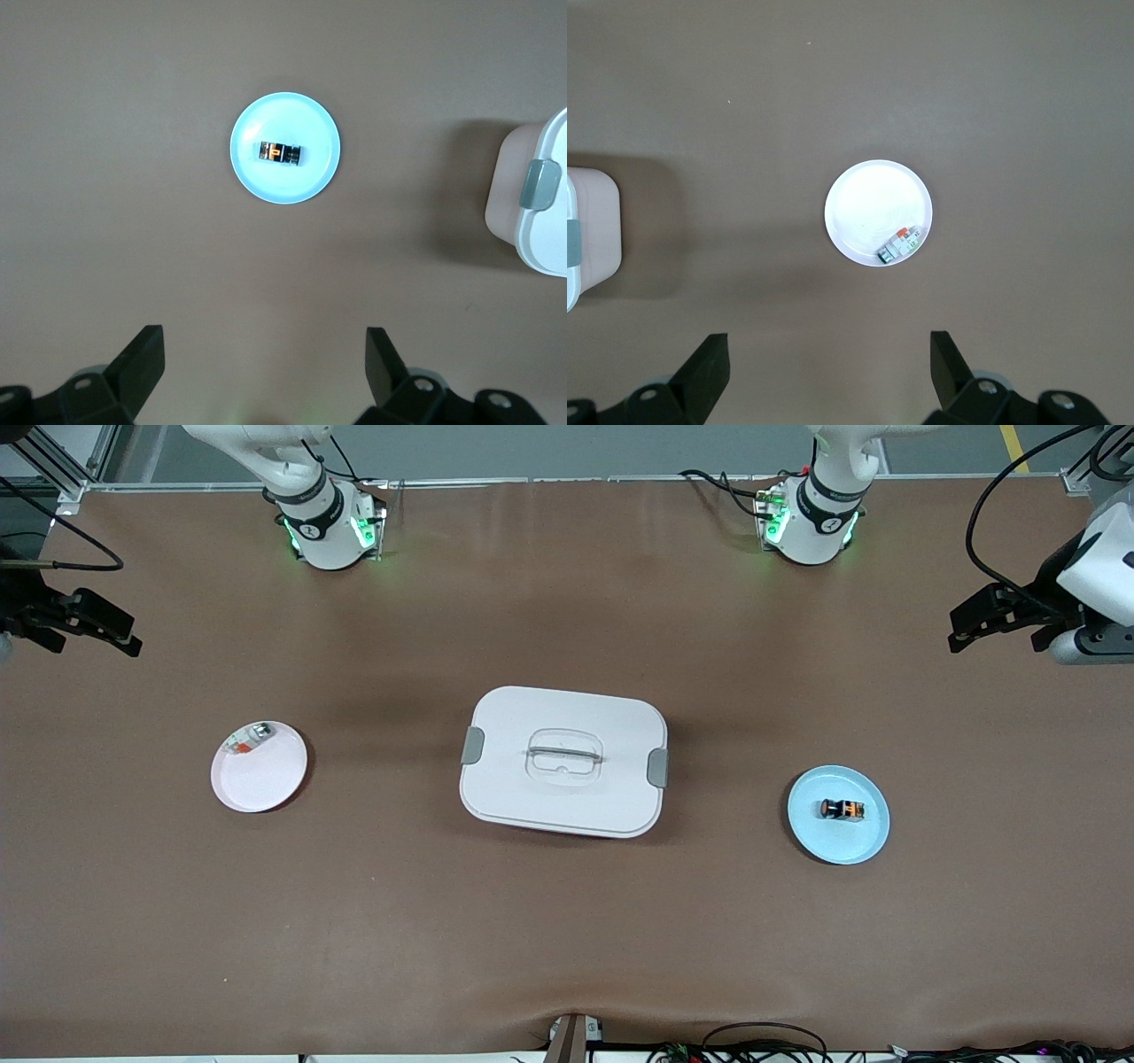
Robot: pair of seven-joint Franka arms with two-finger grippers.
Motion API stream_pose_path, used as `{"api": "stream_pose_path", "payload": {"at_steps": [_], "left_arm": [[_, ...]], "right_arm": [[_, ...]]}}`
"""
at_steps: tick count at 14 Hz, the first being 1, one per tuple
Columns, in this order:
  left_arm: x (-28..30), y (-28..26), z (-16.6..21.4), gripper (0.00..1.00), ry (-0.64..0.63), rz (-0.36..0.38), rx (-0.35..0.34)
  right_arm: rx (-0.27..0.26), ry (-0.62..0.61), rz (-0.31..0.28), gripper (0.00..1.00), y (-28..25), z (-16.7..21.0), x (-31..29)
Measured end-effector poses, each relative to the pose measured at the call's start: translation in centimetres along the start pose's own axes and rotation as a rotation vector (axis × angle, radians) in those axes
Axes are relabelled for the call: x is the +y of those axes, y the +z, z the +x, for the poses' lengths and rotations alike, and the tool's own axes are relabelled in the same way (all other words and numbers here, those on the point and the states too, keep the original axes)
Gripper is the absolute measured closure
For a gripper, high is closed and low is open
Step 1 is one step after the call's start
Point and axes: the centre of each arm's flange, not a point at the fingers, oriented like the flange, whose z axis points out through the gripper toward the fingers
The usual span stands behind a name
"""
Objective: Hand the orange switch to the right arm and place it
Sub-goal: 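Move the left gripper toward the light-blue plate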
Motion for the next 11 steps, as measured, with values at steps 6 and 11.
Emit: {"api": "stream_pose_path", "payload": {"at_steps": [6,11], "left_arm": [[-0.3,0.1,0.1,0.0,-0.005,0.0,-0.002],[-2.1,3.7,3.0,0.0,-0.031,-0.008,-0.015]], "right_arm": [[0.0,0.0,0.0,0.0,0.0,0.0,0.0],[0.0,0.0,0.0,0.0,0.0,0.0,0.0]]}}
